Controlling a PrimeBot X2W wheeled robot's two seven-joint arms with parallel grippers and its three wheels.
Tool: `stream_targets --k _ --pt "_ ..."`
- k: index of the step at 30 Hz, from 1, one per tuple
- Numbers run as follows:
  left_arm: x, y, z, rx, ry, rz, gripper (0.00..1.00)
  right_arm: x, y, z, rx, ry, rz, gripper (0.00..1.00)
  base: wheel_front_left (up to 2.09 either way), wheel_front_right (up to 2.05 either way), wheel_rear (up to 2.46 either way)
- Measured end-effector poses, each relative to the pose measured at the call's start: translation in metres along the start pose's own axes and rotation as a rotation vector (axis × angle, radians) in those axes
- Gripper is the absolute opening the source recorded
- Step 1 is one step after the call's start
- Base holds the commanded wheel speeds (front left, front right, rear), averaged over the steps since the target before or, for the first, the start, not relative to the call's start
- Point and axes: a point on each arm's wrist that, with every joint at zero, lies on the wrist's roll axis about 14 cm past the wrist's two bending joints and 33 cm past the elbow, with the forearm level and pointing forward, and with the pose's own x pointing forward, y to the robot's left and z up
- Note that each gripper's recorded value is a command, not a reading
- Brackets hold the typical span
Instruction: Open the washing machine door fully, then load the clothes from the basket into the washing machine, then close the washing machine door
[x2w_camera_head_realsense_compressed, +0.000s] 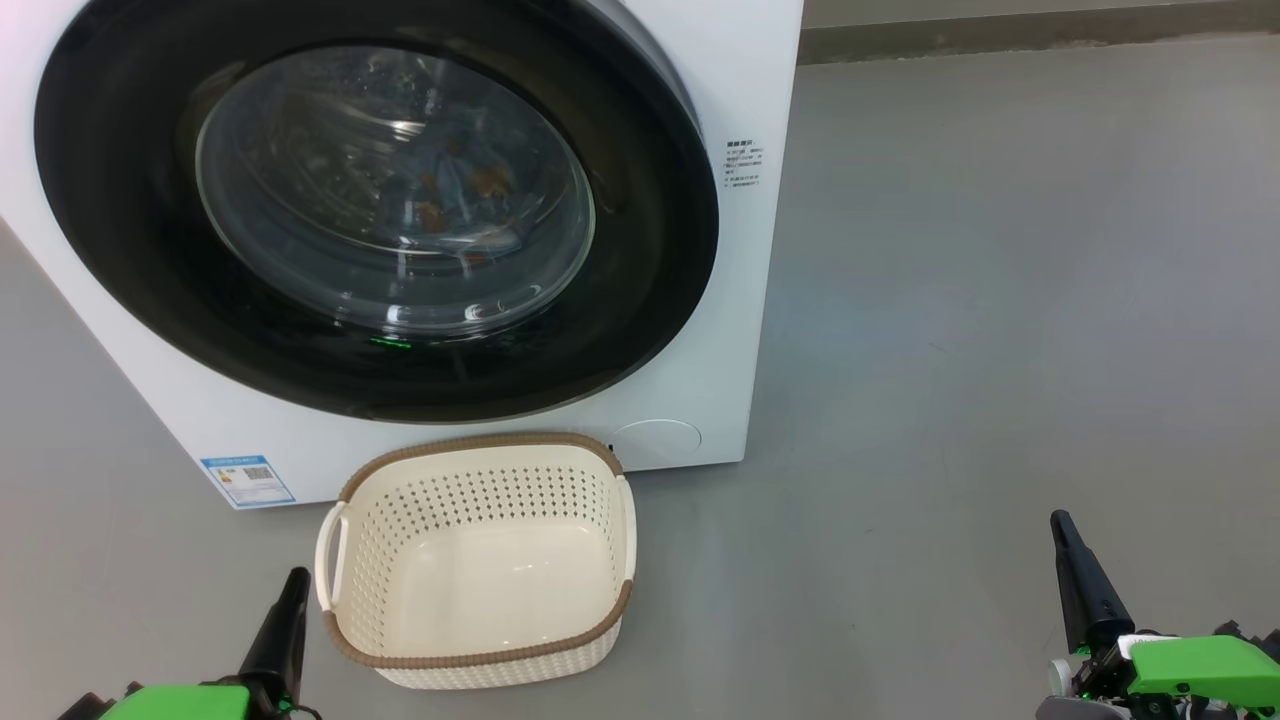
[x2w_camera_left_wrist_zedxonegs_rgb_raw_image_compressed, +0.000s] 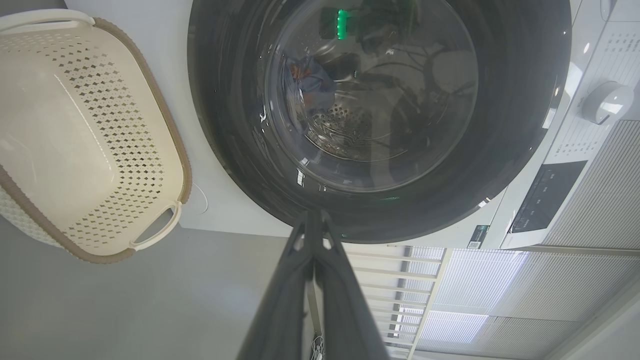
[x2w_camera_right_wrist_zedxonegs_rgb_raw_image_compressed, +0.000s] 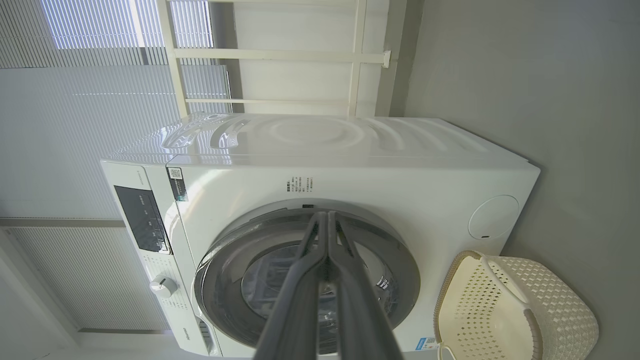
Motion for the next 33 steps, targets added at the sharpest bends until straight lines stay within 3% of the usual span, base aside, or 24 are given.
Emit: stream_targets --k 33 --pt "0.0 0.0 0.0 0.0 0.0 0.0 0.0 0.0 -0.0001 -0.0004 0.002 0.0 0.0 0.0 0.0 0.0 0.0"
